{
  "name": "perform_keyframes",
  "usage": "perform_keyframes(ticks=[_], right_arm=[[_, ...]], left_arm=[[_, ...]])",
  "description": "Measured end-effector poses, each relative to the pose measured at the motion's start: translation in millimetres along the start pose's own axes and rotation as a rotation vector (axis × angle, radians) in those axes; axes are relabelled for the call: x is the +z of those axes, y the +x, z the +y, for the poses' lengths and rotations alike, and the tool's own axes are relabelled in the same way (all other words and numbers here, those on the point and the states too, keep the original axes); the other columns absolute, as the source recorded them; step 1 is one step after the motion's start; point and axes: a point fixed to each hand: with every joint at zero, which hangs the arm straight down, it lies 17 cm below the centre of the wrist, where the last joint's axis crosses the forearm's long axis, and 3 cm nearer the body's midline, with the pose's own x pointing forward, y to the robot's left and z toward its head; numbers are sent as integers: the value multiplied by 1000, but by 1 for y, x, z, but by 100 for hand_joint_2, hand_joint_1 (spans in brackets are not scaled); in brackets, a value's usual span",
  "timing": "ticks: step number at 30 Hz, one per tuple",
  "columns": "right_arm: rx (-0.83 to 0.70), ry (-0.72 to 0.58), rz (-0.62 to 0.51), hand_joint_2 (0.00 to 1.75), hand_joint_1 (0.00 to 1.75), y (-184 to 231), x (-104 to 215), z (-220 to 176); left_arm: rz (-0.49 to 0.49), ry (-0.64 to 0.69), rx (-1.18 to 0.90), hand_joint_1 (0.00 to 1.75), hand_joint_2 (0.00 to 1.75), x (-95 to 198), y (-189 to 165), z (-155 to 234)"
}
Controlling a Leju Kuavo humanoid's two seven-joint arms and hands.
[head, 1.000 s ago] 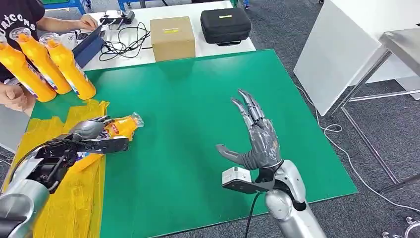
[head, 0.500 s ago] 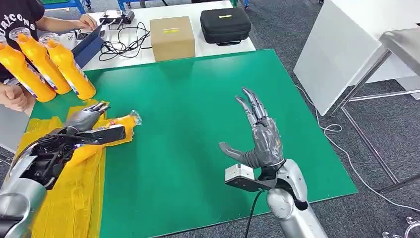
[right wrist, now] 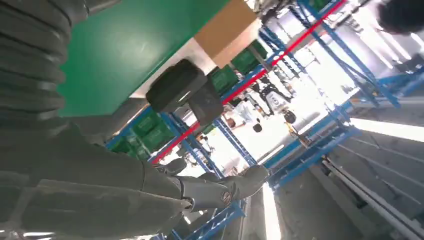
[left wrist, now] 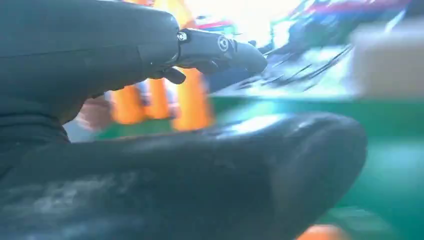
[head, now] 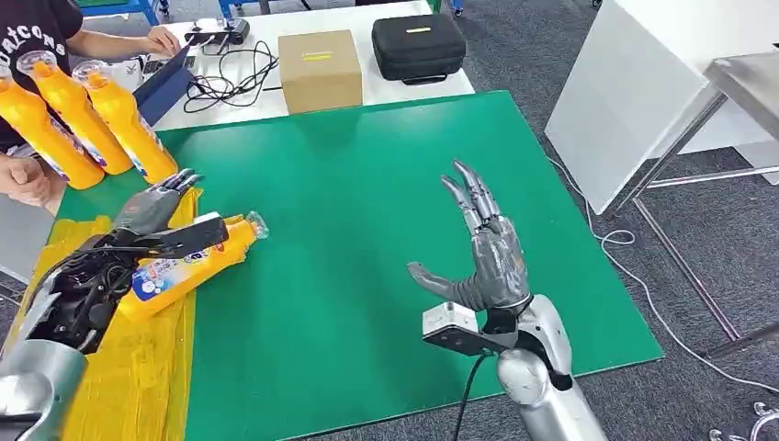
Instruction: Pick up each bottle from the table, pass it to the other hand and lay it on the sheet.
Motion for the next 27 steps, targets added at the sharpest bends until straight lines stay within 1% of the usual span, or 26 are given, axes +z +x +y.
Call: perform_keyframes(ticks=[3,4,6,7,9,11,14,16,20,25,27], right_arm=[[-49,-36,-16,175,0,6,4,-9],[-56,-46,-18,175,0,7,4,-11],[-62,-55,-20,175,0,8,5,-14],[-73,-60,-19,175,0,9,6,-15],[-123,-81,-24,175,0,10,8,-19],[-198,-110,-28,175,0,10,12,-25],[-256,-135,-23,175,0,7,22,-30],[-279,-147,-11,175,0,4,32,-33],[-289,-157,21,175,0,-2,55,-39],[-285,-164,36,175,0,-5,63,-44],[-308,-160,52,175,0,-6,69,-42]], left_arm=[[-176,118,244,0,0,13,58,23],[-215,153,290,0,0,18,74,32],[-260,190,311,0,0,27,92,41],[-281,207,330,0,175,32,98,46],[-360,265,471,0,175,46,116,63],[-416,332,690,0,175,66,128,80],[-467,337,961,0,175,95,140,71],[-494,339,1078,0,175,112,148,61],[-500,339,1164,0,175,131,160,45],[-509,351,1192,0,175,136,166,46],[-513,350,1225,0,175,140,167,45]])
